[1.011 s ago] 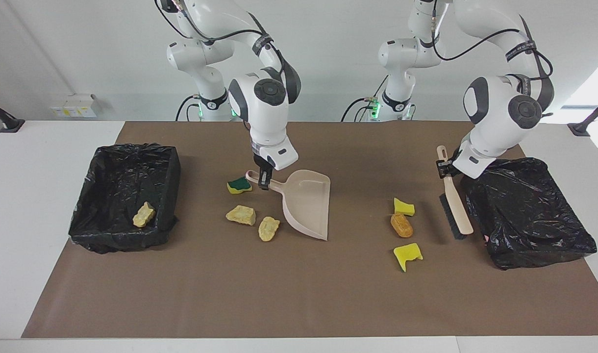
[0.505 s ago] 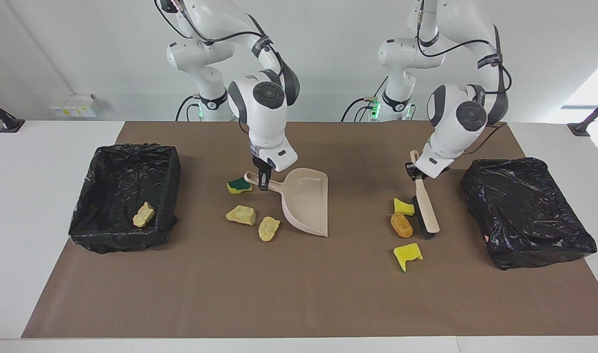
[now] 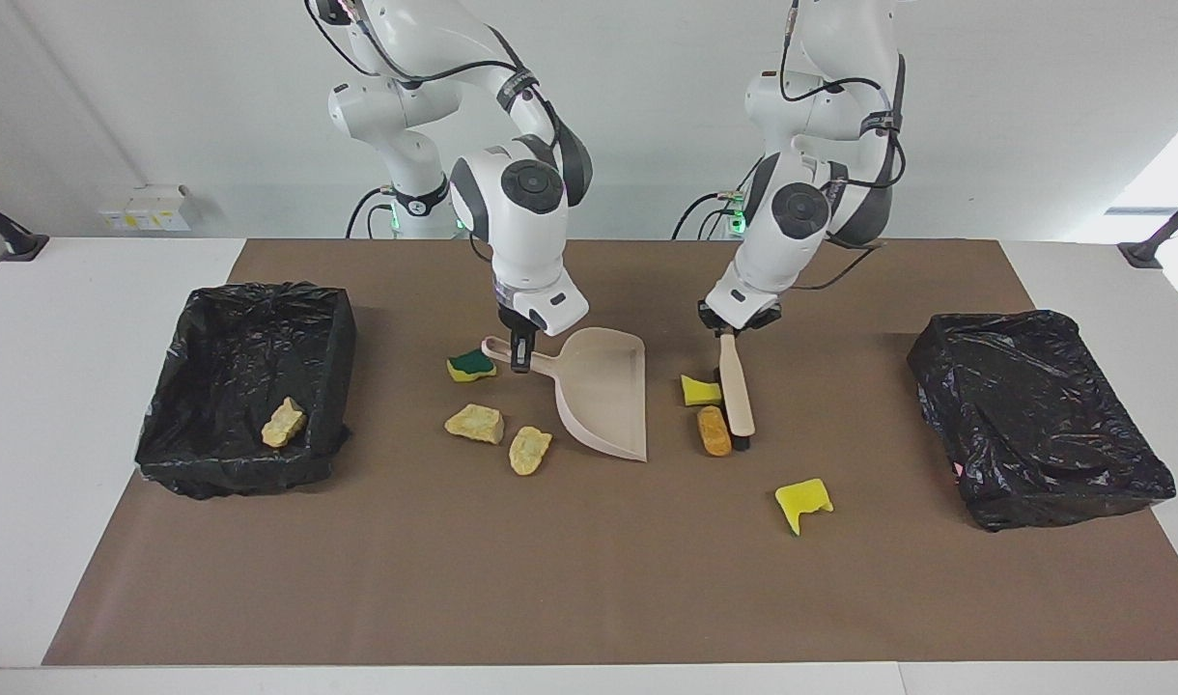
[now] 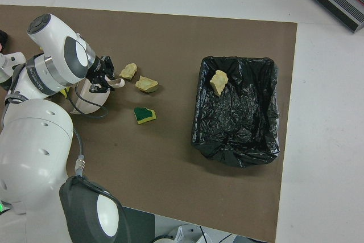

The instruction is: Sweep and dump trash in bin

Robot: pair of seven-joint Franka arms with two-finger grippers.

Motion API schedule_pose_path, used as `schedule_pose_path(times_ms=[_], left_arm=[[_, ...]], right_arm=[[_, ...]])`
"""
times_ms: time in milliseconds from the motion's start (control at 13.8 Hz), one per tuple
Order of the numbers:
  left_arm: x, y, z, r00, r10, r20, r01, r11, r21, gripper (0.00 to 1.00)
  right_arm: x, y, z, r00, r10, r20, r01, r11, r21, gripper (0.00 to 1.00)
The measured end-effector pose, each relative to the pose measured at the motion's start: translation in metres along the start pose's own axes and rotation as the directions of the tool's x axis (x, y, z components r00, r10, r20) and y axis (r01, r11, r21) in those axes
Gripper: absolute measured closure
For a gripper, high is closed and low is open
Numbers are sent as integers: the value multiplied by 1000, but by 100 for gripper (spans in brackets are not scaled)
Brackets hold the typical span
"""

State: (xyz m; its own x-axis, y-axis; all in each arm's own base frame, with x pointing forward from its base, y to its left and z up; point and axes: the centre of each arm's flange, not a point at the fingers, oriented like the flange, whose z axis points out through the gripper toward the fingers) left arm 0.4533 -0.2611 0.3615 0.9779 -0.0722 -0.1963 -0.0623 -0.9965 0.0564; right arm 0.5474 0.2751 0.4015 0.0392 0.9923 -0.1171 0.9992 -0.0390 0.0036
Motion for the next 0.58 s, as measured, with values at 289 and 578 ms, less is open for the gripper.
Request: schedule_pose_path(times_ms=[289,578], left_arm=[[-37,66,0,1000,9,17,-8,999,-51,74],[-46,92,-24,1000,-16,10,17,996,-86,74]], right_arm=[[9,-4,4,1000,-17,-5,17,1000,-8,69],[18,-5,23,999,-30,-26,29,999,-34,69]])
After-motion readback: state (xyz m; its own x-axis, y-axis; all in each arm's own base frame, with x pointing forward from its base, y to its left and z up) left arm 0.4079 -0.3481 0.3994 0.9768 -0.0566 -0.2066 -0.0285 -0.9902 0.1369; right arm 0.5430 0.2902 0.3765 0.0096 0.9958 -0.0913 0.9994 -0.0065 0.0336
